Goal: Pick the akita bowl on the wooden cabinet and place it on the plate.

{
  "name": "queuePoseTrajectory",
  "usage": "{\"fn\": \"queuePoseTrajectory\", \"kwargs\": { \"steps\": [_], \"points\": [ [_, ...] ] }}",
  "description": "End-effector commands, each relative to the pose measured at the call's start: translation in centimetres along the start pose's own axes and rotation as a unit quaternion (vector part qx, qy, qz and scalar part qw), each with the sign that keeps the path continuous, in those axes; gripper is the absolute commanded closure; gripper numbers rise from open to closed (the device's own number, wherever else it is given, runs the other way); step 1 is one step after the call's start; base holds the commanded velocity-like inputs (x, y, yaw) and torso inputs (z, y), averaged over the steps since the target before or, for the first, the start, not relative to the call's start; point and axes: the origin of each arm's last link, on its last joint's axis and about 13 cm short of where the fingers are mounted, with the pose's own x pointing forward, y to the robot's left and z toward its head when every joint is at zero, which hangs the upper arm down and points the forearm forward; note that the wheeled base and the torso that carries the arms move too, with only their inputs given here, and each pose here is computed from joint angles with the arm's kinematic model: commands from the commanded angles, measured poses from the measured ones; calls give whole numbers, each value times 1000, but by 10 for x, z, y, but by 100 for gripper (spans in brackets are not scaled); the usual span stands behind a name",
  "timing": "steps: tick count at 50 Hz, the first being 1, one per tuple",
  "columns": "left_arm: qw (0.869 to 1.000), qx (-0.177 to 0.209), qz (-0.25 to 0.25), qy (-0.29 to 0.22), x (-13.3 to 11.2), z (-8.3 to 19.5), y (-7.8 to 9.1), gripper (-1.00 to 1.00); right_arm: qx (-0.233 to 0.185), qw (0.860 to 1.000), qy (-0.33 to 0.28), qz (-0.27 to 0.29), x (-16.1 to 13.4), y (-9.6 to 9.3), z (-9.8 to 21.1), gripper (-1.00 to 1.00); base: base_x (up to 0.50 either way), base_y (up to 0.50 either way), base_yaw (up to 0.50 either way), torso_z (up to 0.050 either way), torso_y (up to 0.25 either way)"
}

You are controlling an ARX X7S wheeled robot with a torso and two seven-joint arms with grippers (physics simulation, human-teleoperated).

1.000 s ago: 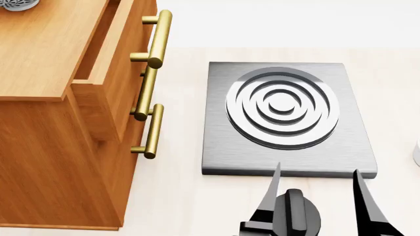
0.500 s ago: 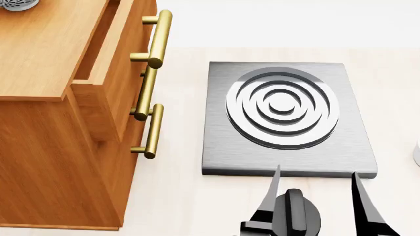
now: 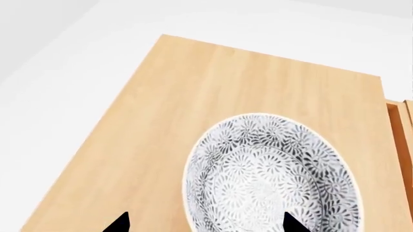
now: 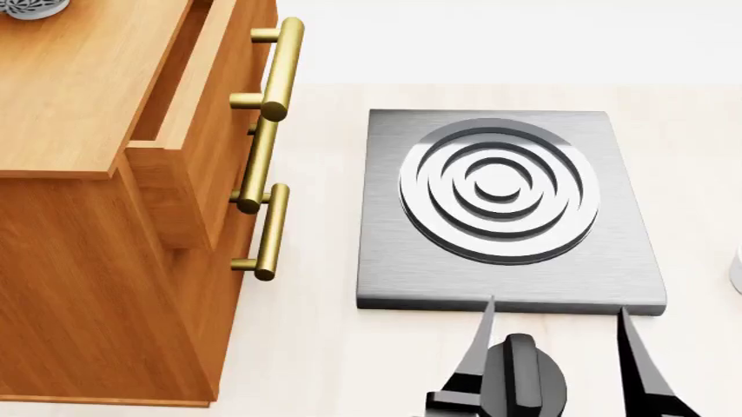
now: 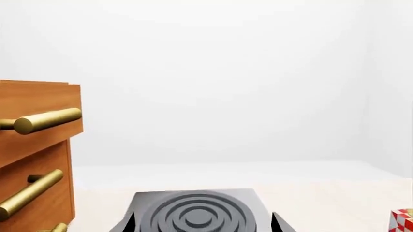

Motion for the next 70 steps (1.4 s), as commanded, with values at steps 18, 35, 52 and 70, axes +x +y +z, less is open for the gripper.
{"fn": "queuePoseTrajectory", "kwargs": {
  "steps": [18,35,52,70],
  "points": [
    [1000,-6,-9,20,21,-18,-4,-100,-5,1000,17,-4,2,-1,-10,-100,0,0,0,0,0],
    [999,-9,-3,31,26,-24,-6,100,-5,1000,18,-5,3,-1,-11,-100,0,0,0,0,0],
    [995,91,34,-37,19,-11,-6,100,-4,1000,19,-2,2,0,-12,-100,0,0,0,0,-1],
    [971,200,9,-132,15,4,-16,100,-5,1000,12,-5,1,-1,-7,-100,0,0,0,0,0]
  ]
}}
